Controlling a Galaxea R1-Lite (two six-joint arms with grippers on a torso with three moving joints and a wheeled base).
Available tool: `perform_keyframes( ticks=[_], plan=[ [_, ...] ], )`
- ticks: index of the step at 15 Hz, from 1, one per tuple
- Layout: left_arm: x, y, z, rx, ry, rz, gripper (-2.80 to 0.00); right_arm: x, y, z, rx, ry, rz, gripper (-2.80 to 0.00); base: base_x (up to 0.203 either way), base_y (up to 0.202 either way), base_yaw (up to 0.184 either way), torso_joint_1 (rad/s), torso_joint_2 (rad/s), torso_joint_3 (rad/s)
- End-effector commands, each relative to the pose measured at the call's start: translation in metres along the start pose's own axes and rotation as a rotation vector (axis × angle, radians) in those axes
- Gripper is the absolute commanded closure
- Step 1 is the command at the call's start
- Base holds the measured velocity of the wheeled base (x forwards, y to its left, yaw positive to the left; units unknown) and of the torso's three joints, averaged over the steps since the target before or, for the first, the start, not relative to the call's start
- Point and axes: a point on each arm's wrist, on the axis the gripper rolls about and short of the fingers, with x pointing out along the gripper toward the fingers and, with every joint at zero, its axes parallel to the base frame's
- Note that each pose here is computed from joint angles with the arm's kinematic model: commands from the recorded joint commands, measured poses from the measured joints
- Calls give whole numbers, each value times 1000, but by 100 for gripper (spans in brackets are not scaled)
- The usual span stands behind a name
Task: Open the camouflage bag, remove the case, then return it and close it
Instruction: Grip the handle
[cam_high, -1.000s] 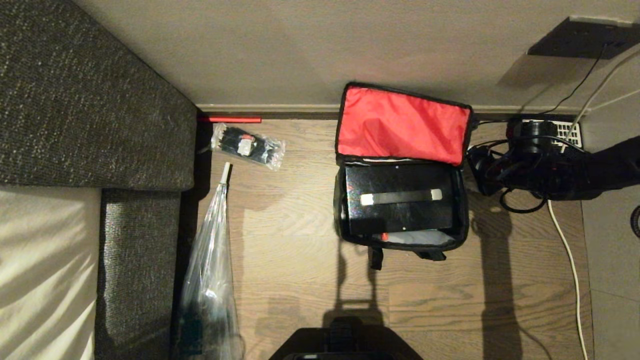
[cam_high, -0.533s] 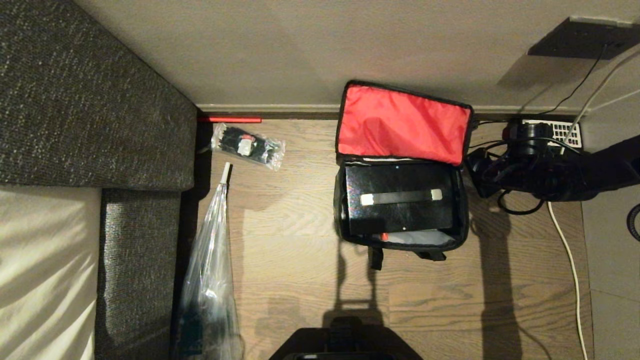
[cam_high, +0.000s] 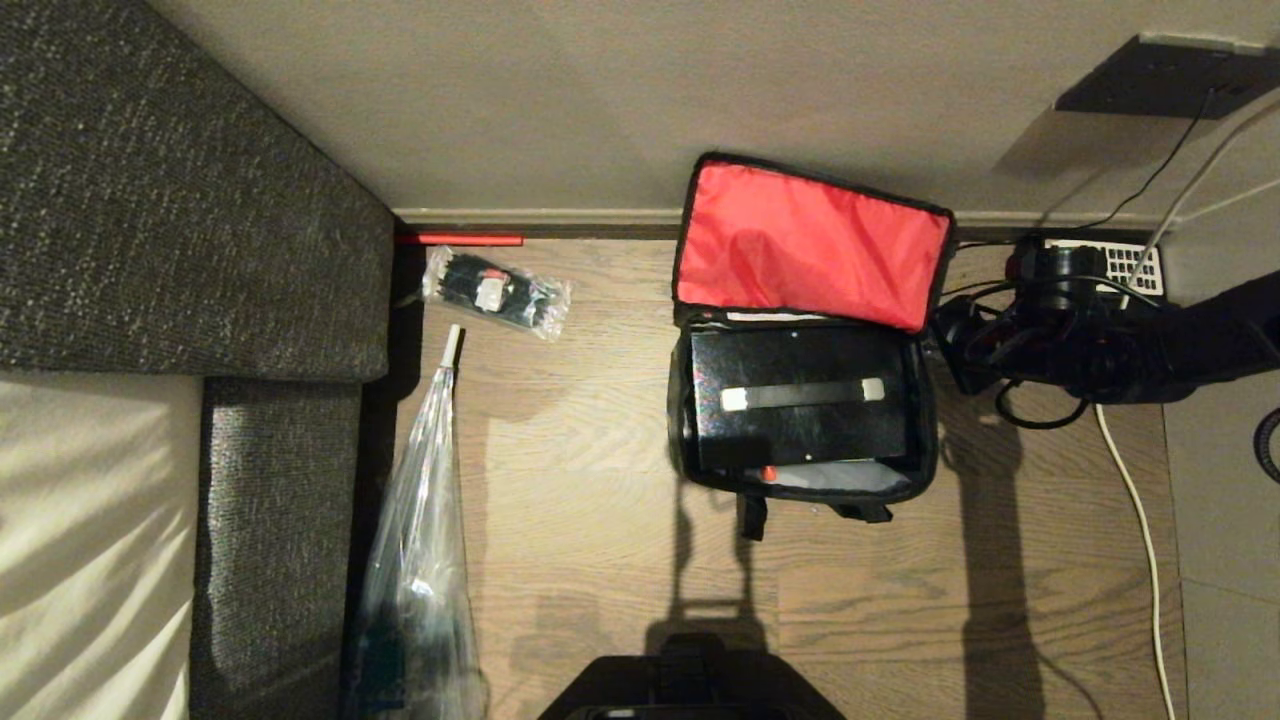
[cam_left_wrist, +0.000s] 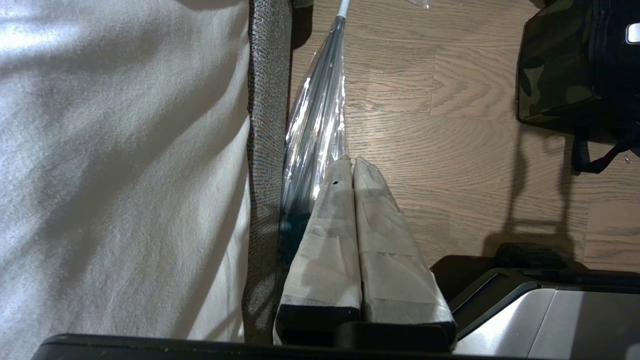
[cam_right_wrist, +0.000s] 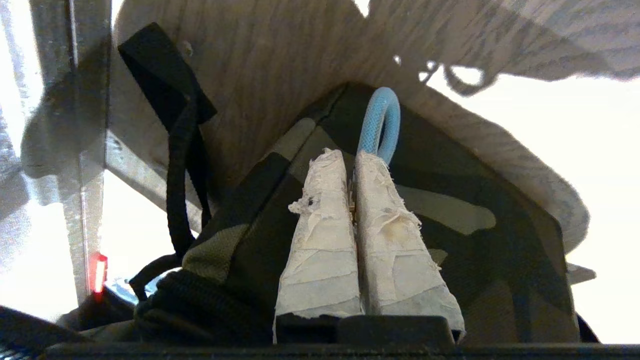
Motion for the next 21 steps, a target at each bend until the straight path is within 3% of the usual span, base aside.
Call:
perform_keyframes(
  ticks=[1, 8, 13, 21],
  plan=[
    [0, 0, 0, 0, 0, 1, 0, 1, 6, 3, -4, -24, 33, 0, 0, 0, 0, 0, 0, 0],
    [0, 0, 0, 0, 0, 1, 0, 5, 25, 17, -32, -126, 149, 0, 0, 0, 0, 0, 0, 0],
    [0, 0, 0, 0, 0, 1, 0, 8, 23, 18, -29, -139, 142, 0, 0, 0, 0, 0, 0, 0],
    [0, 0, 0, 0, 0, 1, 0, 21, 23, 22, -22, -246, 106, 0, 0, 0, 0, 0, 0, 0]
  ],
)
